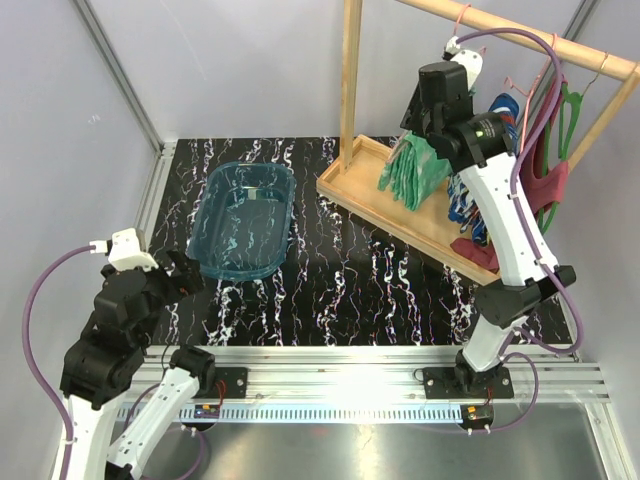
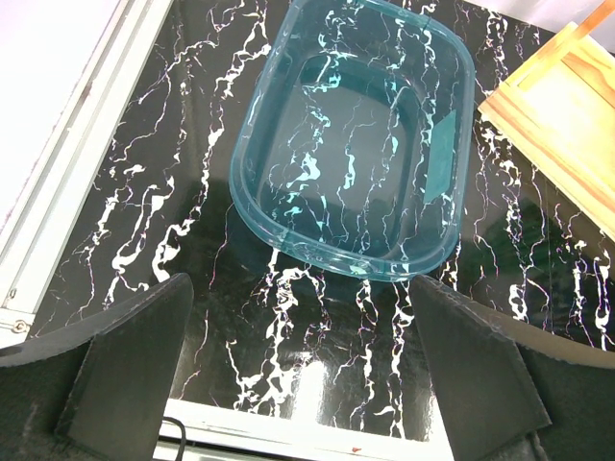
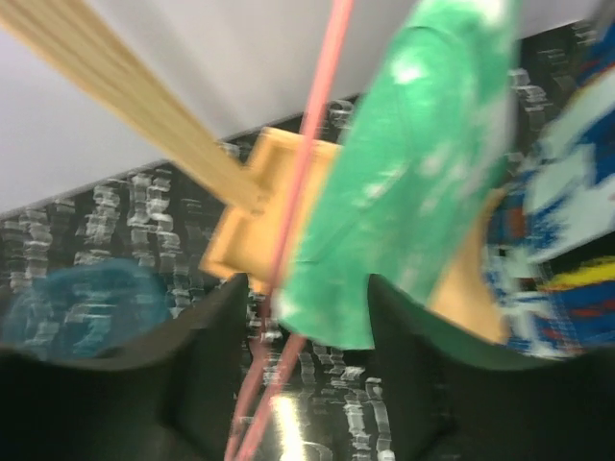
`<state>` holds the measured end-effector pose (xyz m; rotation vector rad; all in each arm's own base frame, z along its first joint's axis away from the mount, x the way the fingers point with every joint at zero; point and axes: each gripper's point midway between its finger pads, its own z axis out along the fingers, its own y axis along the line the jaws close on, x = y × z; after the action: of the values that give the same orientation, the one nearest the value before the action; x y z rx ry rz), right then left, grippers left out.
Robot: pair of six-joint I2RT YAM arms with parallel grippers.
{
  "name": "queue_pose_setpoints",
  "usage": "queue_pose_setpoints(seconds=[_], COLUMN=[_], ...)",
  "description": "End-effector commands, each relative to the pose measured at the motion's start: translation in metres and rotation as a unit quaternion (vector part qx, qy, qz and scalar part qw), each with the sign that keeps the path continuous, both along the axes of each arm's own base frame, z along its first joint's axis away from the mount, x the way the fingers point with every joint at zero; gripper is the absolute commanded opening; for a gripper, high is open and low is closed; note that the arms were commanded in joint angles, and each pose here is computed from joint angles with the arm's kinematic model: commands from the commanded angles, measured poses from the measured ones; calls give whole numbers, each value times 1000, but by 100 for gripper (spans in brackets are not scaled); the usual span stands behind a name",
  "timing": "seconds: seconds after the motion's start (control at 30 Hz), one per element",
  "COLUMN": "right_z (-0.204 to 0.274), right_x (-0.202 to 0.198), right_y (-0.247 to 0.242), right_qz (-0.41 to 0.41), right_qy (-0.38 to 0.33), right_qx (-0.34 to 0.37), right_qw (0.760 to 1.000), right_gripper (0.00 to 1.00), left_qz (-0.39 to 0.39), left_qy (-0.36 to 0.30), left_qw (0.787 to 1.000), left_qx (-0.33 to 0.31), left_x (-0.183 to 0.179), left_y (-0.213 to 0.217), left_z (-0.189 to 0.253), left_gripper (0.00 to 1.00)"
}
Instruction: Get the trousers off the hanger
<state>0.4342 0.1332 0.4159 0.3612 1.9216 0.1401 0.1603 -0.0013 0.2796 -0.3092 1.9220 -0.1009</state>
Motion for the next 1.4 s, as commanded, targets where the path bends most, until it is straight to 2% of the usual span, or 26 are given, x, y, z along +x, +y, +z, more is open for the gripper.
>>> queue_pose_setpoints(seconds=[0.0,0.17,0.23,0.27,0.33,0.4,0.63,0.8,1.37], right_z=[12,5,4,4,4,6,31,78,150], right_x=[-17,-21,-23,-23,-22,-23,-24,-29,-53], right_y=[-41,-43,-43,-44,-46,-47,-40,-46,-46], right_qz=[-80,-78,-75,-75,-73,-71,-17,-11,5], right_qy=[-10,-11,-10,-13,-14,-17,-70,-138,-247], right_qx=[-59,-63,-67,-67,-75,-80,-106,-127,-79], right_qw=[995,995,995,995,994,994,992,982,966], right_gripper=[51,34,21,11,8,0,0,0,0], left_qz=[-12,-15,-15,-16,-17,-18,-21,-21,-44], left_qy=[-16,-16,-15,-14,-14,-13,-15,-21,-18], left_qw=[1000,1000,1000,1000,1000,1000,1000,1000,999], left_qx=[-1,0,0,1,2,4,7,5,-19], left_x=[5,6,6,5,5,5,4,3,12], left_y=[-4,-5,-6,-6,-6,-5,-5,-5,-20], left_z=[9,9,9,9,8,8,11,16,18], left_gripper=[99,99,99,99,99,99,99,99,99])
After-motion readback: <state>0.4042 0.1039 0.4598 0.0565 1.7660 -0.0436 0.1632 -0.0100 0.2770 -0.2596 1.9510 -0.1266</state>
